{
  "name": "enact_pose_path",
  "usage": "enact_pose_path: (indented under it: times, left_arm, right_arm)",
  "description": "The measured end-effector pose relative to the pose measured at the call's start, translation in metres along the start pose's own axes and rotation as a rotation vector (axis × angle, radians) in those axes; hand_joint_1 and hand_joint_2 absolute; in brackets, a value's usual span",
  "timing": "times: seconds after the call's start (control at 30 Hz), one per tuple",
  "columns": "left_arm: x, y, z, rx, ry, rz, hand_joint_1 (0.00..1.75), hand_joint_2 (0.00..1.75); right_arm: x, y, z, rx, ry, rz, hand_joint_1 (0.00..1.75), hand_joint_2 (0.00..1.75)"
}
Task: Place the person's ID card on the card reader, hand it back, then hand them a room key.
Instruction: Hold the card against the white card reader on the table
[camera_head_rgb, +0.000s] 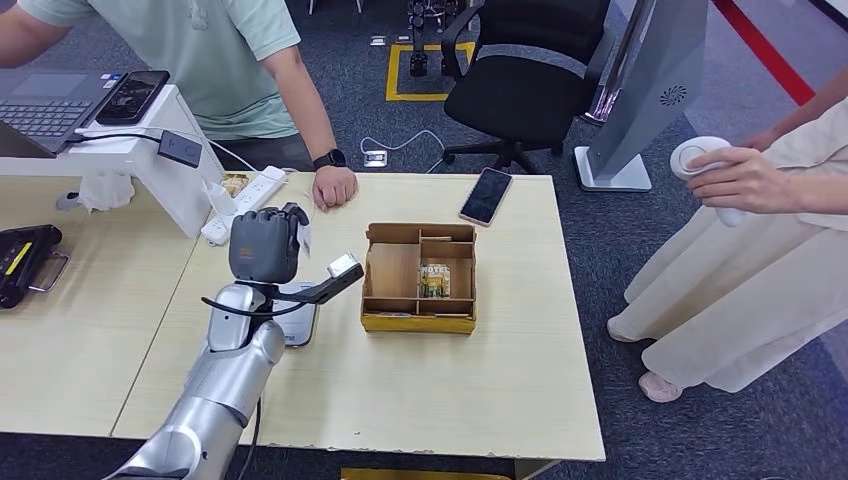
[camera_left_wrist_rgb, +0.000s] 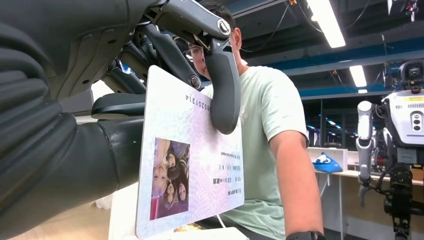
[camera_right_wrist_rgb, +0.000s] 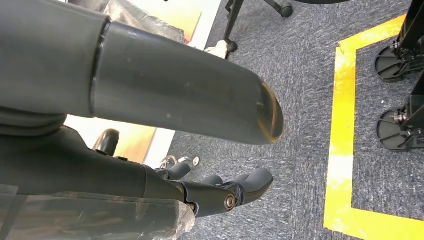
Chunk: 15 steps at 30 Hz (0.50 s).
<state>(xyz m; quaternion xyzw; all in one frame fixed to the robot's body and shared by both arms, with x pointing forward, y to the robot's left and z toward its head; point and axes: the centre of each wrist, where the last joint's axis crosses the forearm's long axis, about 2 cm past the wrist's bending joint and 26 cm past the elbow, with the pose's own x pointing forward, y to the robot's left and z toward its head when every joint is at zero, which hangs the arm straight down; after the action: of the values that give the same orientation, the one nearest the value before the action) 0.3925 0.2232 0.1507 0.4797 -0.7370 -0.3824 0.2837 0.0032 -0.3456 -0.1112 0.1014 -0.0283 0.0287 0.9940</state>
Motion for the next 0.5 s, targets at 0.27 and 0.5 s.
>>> enact_pose_path:
  times: [0.27, 0.5]
  left_arm:
    - [-0.0031, 0.0014, 0.0, 0.005, 0.002, -0.007, 1.75, 1.75]
    - [-0.0039, 0.0022, -0.0004, 0.009, 0.005, -0.008, 1.75, 1.75]
  right_arm:
    - [0.0, 0.0001, 0.0, 0.0, 0.0, 0.0, 0.0, 0.0]
    - [0.0001, 0.0, 0.0, 0.0, 0.0, 0.0, 0.0, 0.0]
